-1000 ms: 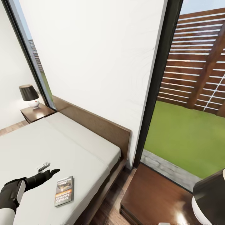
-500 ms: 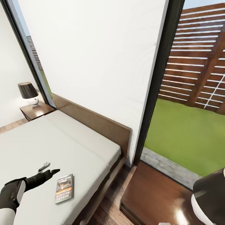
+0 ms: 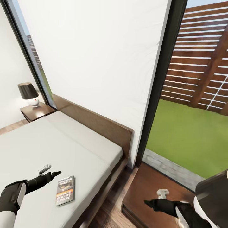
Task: In the bedroom, move the book from the bed onto either nightstand, and place the two sandals side by side next to the bed.
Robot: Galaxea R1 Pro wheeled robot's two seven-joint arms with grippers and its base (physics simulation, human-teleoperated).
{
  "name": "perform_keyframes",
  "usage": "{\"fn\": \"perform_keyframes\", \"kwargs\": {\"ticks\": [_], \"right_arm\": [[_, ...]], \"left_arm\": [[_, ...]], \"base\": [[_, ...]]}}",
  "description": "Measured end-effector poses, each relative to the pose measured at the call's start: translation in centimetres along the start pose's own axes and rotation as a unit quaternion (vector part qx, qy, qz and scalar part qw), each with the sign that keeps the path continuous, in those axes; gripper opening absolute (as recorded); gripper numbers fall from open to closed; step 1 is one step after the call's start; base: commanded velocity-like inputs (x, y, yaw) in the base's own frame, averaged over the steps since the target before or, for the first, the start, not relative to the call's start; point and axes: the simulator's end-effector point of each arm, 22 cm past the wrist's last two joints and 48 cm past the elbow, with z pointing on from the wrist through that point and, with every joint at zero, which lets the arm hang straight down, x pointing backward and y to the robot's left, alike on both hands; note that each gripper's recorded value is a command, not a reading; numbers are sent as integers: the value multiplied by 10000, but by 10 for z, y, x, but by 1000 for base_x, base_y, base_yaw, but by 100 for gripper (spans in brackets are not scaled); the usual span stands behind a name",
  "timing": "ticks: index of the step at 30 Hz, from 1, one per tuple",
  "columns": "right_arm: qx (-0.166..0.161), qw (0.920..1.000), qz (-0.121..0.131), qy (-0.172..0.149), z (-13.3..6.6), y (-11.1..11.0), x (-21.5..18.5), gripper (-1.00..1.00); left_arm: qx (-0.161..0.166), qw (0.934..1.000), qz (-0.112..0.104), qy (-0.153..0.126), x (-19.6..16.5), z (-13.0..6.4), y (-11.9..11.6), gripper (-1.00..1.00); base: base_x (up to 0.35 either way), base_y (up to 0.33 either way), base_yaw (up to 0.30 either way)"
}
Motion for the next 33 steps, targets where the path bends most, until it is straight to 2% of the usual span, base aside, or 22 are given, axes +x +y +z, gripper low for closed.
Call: {"fn": "perform_keyframes", "kwargs": {"ticks": [2,4,6,10,13,14,15,17,19,21,24,33], "right_arm": [[-239,9997,-74,-23,-22,7,-39,100],[-417,9991,-92,-26,-35,13,-56,100],[-596,9982,-90,-22,-45,20,-66,100],[-753,9971,-111,-16,-56,20,-72,100],[-1396,9901,-164,-5,-69,42,-74,100],[-1985,9799,-193,16,-82,63,-74,100],[-2209,9751,-201,25,-88,71,-74,100],[-2971,9546,-209,50,-108,97,-72,100],[-3376,9410,-220,66,-120,111,-71,100],[-3531,9353,-236,79,-125,116,-70,100],[-3605,9324,-243,106,-127,118,-67,100],[-3616,9320,-201,139,-124,117,-65,100]], "left_arm": [[12,10000,-5,6,1,1,-1,100],[30,10000,-14,15,3,2,-4,100],[46,10000,-21,23,4,3,-5,100],[58,10000,-20,28,5,4,-7,100],[64,10000,-20,32,5,4,-7,100],[66,10000,-19,32,5,4,-7,100],[70,10000,-19,32,5,4,-8,100],[88,10000,-20,33,5,4,-8,100],[96,9999,-21,34,6,5,-9,100],[112,9999,-25,39,6,5,-11,100],[126,9999,-28,42,7,6,-12,100],[103,9999,-39,82,11,9,-9,100]], "base": [[0,0,0],[0,0,0],[0,0,0],[0,0,0],[0,0,0],[0,0,0],[0,0,0],[0,0,0],[0,0,0],[0,0,0],[0,0,0],[0,0,0]]}}
